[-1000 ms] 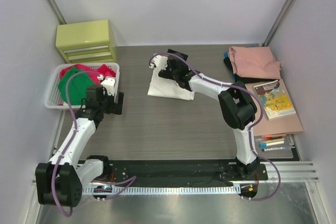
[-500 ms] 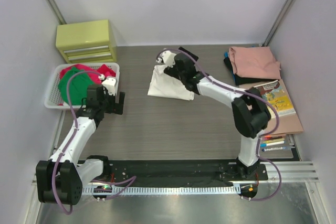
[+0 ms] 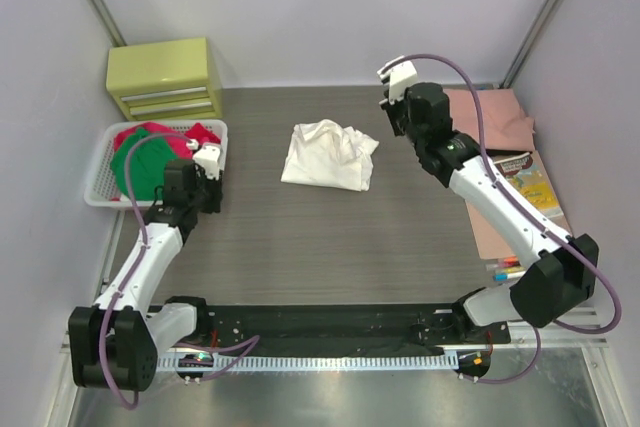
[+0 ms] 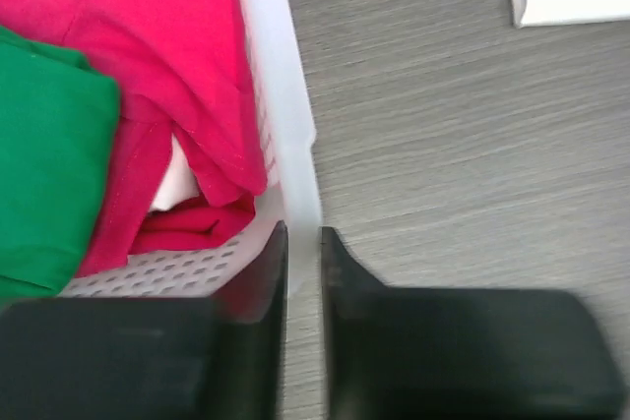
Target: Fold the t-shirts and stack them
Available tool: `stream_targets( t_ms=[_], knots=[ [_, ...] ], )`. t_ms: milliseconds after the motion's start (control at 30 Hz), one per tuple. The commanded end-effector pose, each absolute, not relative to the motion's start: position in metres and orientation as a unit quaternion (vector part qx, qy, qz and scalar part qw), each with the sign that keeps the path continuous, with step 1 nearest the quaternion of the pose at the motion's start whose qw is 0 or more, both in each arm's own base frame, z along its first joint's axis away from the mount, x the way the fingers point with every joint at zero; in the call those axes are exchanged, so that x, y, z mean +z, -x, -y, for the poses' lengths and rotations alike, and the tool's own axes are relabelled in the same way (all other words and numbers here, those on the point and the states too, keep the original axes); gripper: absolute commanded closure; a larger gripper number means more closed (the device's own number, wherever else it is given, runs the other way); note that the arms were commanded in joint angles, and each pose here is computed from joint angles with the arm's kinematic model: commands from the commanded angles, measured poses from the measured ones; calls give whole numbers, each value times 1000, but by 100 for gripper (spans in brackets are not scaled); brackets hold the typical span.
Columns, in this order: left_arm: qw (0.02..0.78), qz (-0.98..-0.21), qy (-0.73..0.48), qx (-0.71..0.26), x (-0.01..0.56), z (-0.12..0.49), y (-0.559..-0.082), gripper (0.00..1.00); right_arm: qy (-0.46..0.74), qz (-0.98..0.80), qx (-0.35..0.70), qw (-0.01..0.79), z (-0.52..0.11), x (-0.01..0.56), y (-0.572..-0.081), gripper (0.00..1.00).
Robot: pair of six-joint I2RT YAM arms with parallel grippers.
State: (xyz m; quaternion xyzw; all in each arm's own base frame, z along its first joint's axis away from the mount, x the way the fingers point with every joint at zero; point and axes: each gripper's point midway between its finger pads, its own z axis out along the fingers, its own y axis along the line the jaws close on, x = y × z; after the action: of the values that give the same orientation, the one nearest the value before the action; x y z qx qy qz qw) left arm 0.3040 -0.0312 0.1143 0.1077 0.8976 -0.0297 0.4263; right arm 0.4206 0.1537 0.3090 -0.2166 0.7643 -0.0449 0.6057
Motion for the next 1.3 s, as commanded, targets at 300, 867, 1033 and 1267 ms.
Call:
stream_targets(
  t_ms=[300, 867, 1033, 1267],
  knots=[
    [441, -881, -130, -112, 161, 83, -345, 100, 288, -842, 140, 434, -221, 188, -384, 99],
    [458, -864, -190, -79, 169, 120, -348, 100, 337, -854, 151, 366, -307, 119, -427, 99],
    [459, -864, -192, -79, 167, 118, -340, 100, 345, -851, 121, 377, -305, 115, -446, 99],
    [452, -866, -198, -79, 161, 117, -334, 100, 326, -850, 63, 409, -262, 133, -483, 99]
  ],
)
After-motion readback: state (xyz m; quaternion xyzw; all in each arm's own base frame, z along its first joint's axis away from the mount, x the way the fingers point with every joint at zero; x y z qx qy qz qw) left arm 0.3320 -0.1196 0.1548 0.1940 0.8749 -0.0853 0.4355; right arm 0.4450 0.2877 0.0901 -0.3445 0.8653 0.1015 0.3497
